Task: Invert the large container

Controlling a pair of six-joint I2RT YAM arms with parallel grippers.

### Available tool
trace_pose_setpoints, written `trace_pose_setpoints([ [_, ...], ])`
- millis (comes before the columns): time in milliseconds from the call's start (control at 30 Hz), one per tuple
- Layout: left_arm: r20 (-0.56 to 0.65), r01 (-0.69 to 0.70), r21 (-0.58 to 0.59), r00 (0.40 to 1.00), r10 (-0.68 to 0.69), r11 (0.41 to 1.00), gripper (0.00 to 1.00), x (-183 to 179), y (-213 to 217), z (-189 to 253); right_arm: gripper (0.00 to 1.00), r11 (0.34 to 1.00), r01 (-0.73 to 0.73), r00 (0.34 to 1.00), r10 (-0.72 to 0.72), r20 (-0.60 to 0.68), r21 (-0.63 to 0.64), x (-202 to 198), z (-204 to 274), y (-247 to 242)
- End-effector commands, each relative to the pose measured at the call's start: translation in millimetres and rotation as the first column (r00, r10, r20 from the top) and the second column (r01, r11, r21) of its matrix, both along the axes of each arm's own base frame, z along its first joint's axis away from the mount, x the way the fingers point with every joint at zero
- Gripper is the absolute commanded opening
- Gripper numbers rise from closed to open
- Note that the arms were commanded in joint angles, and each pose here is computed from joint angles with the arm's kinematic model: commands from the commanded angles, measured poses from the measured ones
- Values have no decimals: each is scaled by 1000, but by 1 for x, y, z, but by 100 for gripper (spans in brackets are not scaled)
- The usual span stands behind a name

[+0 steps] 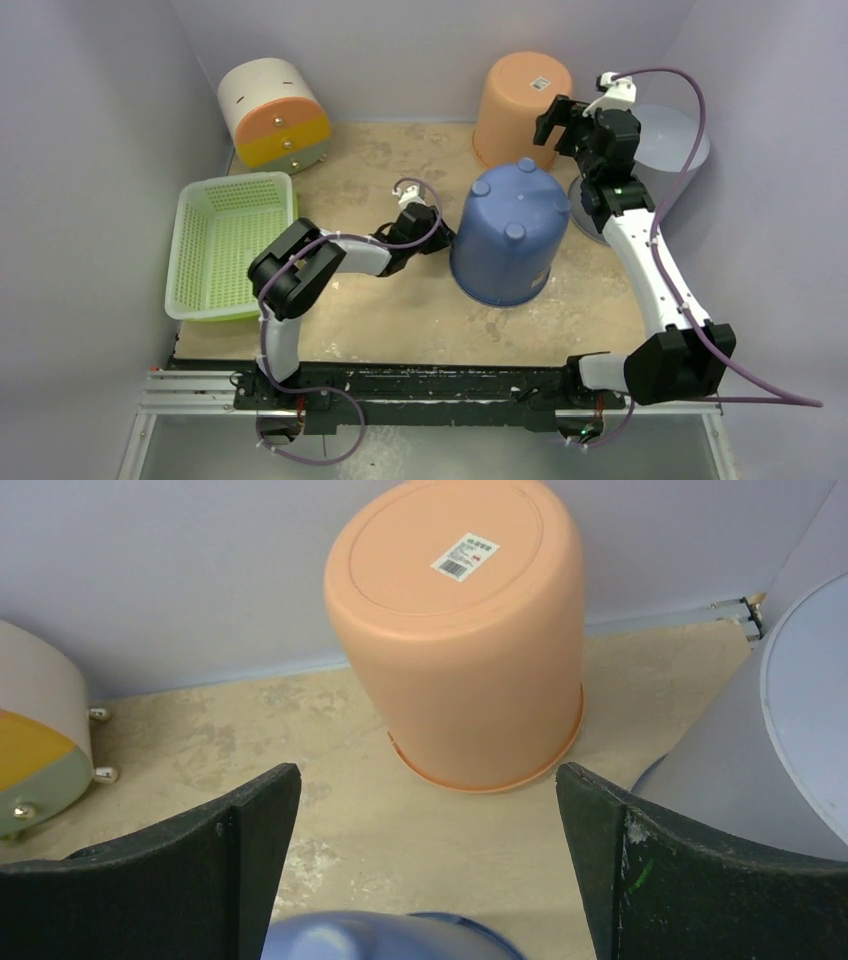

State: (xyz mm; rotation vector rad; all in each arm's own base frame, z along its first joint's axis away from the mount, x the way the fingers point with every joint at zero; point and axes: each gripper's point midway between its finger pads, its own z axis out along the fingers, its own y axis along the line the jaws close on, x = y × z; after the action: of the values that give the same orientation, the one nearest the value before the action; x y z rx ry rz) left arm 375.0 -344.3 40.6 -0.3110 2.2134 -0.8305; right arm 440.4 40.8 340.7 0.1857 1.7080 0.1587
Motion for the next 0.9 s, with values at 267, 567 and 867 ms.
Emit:
trace_pose_setpoints([
  [267,164,234,-78,962,-219,969,35,5,-123,31,100,998,-51,981,43,189,35,-16,83,7],
  [567,158,372,89,911,-382,924,41,-14,-145,38,100,996,-87,982,83,168,11,-19,79,12],
  [867,188,161,528,935,-299,834,45,-16,-13,104,100,984,-180,976,180,121,-16,-11,62,31],
])
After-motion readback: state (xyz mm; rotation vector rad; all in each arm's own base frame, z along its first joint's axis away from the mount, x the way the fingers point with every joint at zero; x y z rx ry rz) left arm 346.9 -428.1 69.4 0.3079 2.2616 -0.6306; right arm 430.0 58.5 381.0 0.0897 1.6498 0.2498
